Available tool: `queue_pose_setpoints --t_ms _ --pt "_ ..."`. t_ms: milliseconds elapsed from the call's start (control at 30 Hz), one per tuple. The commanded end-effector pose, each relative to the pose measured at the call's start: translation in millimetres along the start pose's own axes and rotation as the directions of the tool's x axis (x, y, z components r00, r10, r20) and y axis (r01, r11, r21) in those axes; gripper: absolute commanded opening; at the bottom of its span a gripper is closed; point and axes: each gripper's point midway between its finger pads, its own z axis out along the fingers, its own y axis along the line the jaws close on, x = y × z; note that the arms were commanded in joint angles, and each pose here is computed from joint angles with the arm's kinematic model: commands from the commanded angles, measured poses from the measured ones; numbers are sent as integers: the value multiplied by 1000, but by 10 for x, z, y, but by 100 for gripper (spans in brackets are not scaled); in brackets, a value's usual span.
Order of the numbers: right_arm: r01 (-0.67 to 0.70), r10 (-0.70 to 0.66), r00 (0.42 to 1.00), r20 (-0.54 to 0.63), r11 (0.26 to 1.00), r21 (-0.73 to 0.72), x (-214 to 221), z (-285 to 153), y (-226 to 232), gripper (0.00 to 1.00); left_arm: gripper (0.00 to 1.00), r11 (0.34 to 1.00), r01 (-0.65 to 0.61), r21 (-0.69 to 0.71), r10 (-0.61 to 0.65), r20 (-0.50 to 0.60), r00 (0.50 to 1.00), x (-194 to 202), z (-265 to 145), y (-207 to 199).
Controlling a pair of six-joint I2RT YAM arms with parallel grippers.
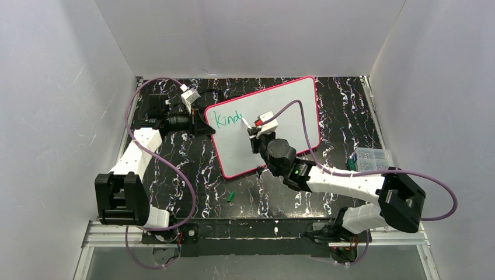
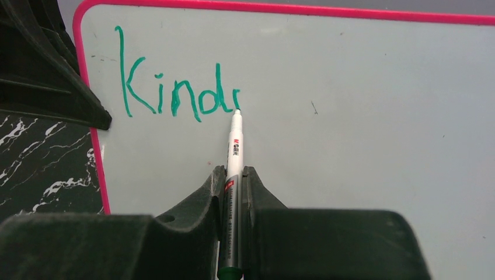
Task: Write a sentence on the whiteboard
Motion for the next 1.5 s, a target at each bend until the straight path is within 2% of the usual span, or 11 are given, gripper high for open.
queue_pose_setpoints --t_ms 0,800,1467 --pt "-49 49 999 -9 998 33 37 -77 -93 1 0 994 -99 -49 99 3 995 -94 -60 10" --pt "-17 13 996 86 999 45 -318 91 -31 1 0 994 -100 -50 100 2 995 -93 -58 10" --pt "-1 -7 997 73 994 111 -256 50 -174 1 0 994 -101 -49 102 3 995 -101 -61 6"
